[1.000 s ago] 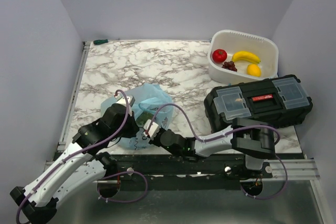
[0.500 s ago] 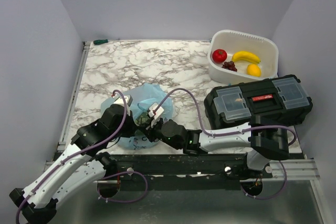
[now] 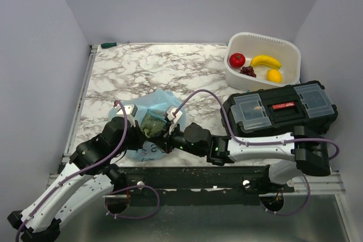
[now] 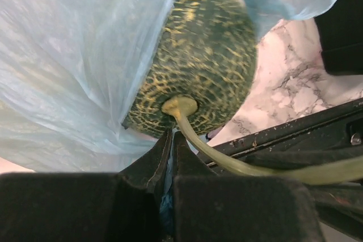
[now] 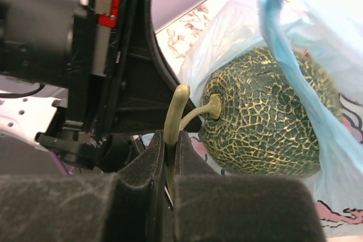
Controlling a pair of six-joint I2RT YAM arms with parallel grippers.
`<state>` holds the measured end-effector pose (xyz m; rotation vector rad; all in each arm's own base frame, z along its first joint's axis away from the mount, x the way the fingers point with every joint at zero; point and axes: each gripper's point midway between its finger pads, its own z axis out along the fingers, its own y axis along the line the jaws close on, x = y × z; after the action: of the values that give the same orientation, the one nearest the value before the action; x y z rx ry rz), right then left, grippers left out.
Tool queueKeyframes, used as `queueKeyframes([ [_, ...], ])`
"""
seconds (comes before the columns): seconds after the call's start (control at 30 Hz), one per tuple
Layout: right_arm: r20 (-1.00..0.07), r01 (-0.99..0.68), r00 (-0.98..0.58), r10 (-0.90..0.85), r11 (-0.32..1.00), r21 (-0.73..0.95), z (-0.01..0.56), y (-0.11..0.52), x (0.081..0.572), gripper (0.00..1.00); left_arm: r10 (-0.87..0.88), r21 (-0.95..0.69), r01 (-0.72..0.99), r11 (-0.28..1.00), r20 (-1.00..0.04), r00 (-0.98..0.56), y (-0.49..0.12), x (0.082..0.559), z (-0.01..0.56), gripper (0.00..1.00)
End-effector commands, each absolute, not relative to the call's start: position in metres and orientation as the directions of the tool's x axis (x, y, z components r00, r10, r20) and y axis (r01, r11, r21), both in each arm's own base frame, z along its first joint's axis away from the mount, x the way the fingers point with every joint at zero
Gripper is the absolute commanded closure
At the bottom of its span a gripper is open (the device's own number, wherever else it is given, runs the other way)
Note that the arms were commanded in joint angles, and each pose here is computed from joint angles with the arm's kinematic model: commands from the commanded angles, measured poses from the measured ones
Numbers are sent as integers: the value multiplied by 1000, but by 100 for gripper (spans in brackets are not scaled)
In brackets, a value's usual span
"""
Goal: Take the fake fruits out of the plastic bag
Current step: Take out the fake fruit from the plastic bag.
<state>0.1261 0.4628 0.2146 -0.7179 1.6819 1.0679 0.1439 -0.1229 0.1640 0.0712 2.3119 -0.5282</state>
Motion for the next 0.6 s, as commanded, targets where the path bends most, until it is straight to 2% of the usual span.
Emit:
queueKeyframes([
  [0.0,-949,-894,-313,42,323,310,255,460,103,99,-138,-333,159,929,-712,-689,-114,151,168,100],
  [0.37,-950,-891,-313,-1,347,293,267,432,100,99,-155,-333,139,933,-716,-681,-110,151,169,100],
  [0.57,-933,-897,-358,41,263,356,289,434,85,99,-184,-353,137,926,-735,-652,-106,150,176,100],
])
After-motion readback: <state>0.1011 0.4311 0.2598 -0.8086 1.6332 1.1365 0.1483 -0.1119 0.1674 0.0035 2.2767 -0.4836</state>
